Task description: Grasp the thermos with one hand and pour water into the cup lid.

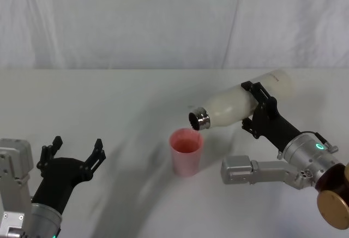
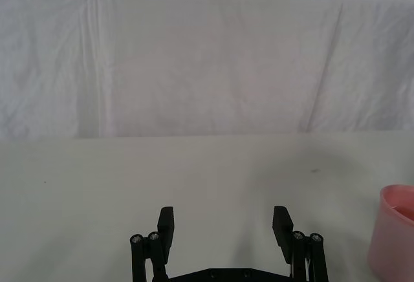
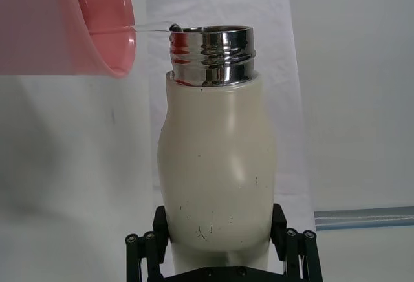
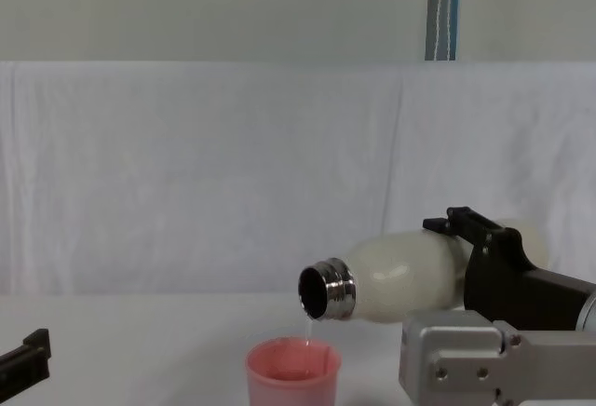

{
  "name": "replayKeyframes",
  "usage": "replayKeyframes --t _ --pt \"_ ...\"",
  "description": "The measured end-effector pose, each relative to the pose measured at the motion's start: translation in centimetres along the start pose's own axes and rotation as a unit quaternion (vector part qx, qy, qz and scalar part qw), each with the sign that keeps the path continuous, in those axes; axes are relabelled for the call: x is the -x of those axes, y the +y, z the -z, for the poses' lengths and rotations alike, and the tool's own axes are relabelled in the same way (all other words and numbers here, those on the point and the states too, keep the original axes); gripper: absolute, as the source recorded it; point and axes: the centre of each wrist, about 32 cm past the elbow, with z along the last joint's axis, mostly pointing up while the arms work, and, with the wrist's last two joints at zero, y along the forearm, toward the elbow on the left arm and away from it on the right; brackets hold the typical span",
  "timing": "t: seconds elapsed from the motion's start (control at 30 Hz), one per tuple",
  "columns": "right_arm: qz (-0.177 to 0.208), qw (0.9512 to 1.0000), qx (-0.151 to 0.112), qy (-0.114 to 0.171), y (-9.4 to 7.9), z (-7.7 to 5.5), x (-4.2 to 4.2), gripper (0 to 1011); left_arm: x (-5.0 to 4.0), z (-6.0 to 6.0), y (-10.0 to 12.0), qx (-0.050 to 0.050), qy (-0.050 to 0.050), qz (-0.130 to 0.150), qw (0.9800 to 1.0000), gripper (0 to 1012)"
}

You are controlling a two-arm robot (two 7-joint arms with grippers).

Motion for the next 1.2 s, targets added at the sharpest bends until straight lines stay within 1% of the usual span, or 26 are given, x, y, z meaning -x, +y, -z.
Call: replayKeyframes --t 0.33,0.77,0.9,1.1,1.13,1.2 --pt "-0.002 1.0 -0.001 0.002 0.0 -0.1 0.21 952 0.0 0.0 0.0 0.0 0.0 0.0 1.0 1001" --pt "-0.004 0.9999 -0.003 0.009 0.0 -0.1 0.28 952 0.0 0.0 0.0 0.0 0.0 0.0 1.0 1001" --pt "-0.004 0.9998 -0.003 0.019 0.0 -0.1 0.16 952 0.0 0.0 0.0 0.0 0.0 0.0 1.0 1001" --pt "0.005 0.9989 -0.005 0.046 0.0 -0.1 -0.48 952 0.0 0.0 0.0 0.0 0.0 0.0 1.0 1001" --pt "0.005 0.9989 -0.005 0.046 0.0 -0.1 -0.48 952 0.0 0.0 0.0 0.0 0.0 0.0 1.0 1001" --pt "0.008 0.9976 -0.007 0.068 0.0 -0.1 -0.8 952 0.0 0.0 0.0 0.0 0.0 0.0 1.0 1001"
